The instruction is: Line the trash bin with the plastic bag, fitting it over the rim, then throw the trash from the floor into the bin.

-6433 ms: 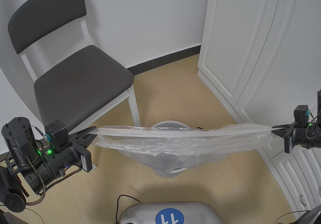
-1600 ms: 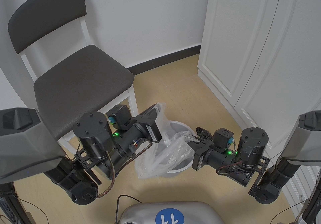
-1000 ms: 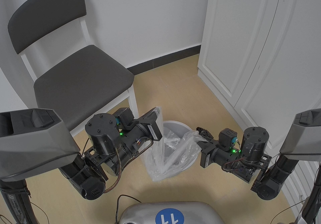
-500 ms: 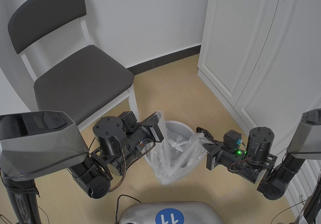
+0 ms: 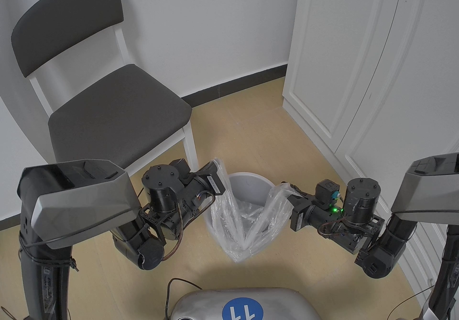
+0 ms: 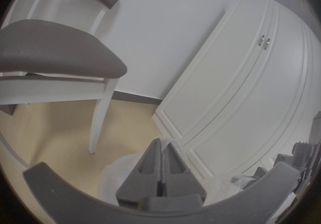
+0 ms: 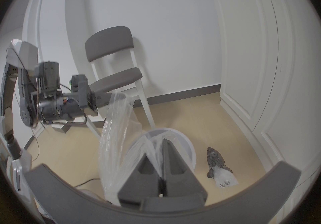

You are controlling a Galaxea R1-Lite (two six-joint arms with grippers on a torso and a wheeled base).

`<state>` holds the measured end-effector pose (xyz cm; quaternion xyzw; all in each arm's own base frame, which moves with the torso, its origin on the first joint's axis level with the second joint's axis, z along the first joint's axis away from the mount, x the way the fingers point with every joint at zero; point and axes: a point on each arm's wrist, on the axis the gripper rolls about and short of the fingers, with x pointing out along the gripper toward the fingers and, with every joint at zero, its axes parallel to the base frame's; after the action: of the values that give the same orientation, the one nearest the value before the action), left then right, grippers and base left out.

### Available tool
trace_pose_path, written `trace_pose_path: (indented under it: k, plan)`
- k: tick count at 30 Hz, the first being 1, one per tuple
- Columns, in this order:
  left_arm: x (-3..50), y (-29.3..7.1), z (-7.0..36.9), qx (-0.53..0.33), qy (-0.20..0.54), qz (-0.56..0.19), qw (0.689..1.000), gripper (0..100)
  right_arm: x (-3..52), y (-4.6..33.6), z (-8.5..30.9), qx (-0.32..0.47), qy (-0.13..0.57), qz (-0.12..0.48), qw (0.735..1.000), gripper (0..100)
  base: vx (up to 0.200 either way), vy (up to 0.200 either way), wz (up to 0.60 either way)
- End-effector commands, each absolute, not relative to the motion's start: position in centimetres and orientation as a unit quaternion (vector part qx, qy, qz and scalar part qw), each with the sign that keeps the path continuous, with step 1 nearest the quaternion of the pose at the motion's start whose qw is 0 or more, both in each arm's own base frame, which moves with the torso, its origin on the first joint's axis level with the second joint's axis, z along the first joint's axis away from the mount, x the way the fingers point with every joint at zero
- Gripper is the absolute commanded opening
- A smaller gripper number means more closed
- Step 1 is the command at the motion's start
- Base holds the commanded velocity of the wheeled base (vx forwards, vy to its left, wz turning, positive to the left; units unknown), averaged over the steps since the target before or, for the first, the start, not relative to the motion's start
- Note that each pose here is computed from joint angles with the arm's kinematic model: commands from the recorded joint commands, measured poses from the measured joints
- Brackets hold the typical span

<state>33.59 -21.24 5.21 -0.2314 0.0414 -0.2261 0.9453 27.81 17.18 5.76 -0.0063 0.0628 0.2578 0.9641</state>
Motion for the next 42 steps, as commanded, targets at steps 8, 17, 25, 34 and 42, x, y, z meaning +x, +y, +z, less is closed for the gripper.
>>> trace_pose_path:
  k: [8, 17, 25, 34, 42]
  plan:
    - [36.7, -19.3, 3.0, -0.237, 0.055, -0.177, 0.954, 0, 32.9, 17.2, 1.9, 0.052, 0.065, 0.216, 0.973, 0, 0.0, 0.0, 0.0]
    - [37.0, -19.3, 3.6, -0.241, 0.04, -0.166, 0.955, 0, 35.1, 16.1, 2.8, 0.104, 0.041, 0.196, 0.974, 0, 0.0, 0.0, 0.0]
    - [37.4, -19.4, 3.8, -0.243, 0.036, -0.165, 0.955, 0, 36.6, 16.5, 1.8, 0.151, 0.04, 0.192, 0.969, 0, 0.0, 0.0, 0.0]
    - [38.0, -20.5, 3.4, -0.24, 0.044, -0.157, 0.957, 0, 37.7, 16.5, 2.8, 0.203, 0.02, 0.187, 0.961, 0, 0.0, 0.0, 0.0]
    - [38.6, -22.8, 3.1, -0.233, 0.063, -0.173, 0.955, 0, 37.6, 17.1, 3.4, 0.225, 0.016, 0.195, 0.955, 0, 0.0, 0.0, 0.0]
